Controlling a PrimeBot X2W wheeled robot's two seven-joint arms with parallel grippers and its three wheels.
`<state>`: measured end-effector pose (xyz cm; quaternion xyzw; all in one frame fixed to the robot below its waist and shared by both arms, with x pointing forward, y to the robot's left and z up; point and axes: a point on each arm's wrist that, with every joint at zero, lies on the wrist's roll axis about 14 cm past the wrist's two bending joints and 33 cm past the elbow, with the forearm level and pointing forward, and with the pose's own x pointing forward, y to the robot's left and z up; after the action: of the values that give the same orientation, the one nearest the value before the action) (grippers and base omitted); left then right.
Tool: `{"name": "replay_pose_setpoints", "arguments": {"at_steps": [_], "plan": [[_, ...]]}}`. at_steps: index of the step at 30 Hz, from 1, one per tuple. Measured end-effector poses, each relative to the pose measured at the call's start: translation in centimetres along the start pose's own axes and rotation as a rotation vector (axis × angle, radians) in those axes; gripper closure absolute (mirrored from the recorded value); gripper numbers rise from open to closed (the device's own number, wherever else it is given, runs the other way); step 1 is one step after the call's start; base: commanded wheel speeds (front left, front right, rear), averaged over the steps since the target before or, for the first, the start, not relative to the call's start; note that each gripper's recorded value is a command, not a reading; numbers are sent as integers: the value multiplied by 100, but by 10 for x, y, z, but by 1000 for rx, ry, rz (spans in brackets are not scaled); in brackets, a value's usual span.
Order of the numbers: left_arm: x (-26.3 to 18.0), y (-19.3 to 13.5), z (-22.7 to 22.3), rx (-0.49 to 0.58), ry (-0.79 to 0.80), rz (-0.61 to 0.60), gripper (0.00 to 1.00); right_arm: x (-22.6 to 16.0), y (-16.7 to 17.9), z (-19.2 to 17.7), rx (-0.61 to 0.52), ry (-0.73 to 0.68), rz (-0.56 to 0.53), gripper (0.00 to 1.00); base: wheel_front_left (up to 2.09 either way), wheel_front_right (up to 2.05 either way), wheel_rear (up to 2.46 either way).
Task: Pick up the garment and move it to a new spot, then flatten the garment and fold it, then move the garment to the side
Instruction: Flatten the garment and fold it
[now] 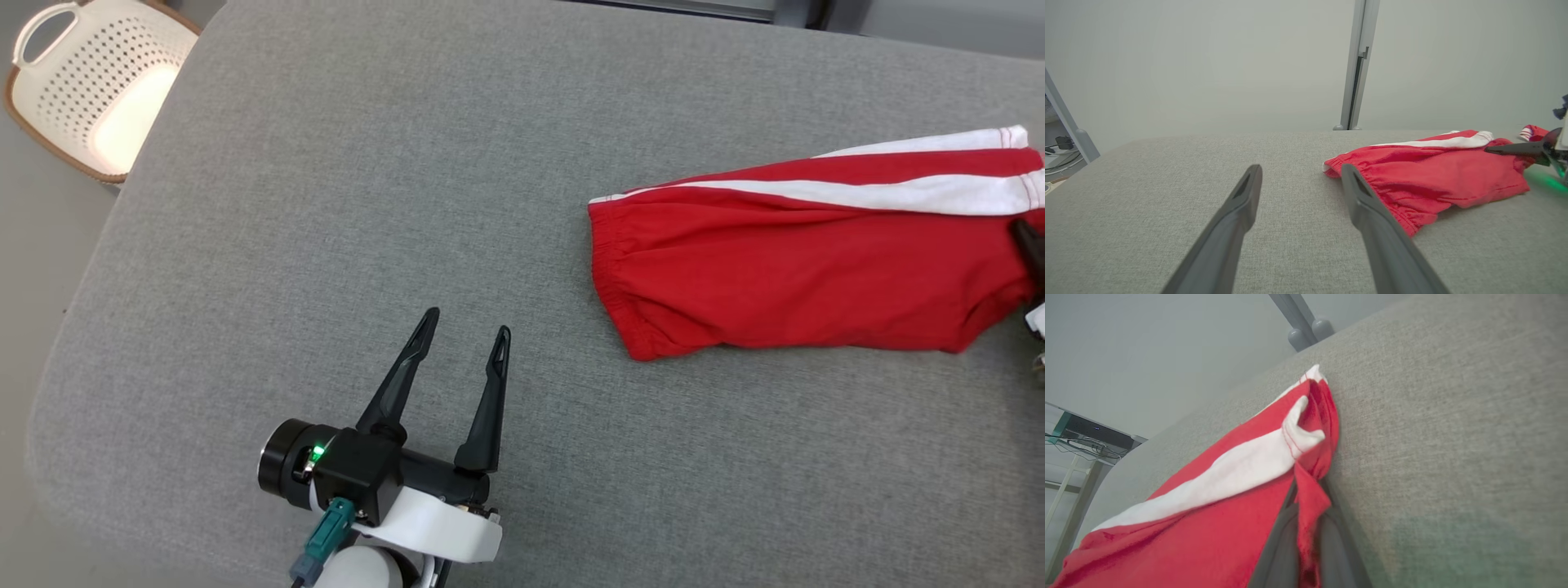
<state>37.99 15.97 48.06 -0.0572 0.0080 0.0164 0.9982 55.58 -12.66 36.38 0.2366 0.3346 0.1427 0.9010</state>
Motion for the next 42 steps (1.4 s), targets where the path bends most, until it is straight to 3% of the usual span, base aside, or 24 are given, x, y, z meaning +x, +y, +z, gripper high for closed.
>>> {"name": "replay_pose_setpoints", "arguments": {"at_steps": [10, 14, 27, 37, 42], "plan": [[2, -18, 6, -18, -25, -62, 0, -63, -35, 27, -128, -116, -58, 100, 0, 0, 0], [4, -28, 8, -22, -33, -96, 0, -88, -29, 52, -171, -194, -27, 100, 0, 0, 0], [-2, -48, 11, -27, -46, -170, 0, -110, 68, 55, -393, -256, 230, 100, 0, 0, 0], [-9, -42, 13, -33, -45, -152, 0, -75, 148, 2, -482, -99, 412, 100, 0, 0, 0], [-11, -36, 7, -43, -23, -130, 0, -55, 164, -35, -519, 27, 447, 100, 0, 0, 0]]}}
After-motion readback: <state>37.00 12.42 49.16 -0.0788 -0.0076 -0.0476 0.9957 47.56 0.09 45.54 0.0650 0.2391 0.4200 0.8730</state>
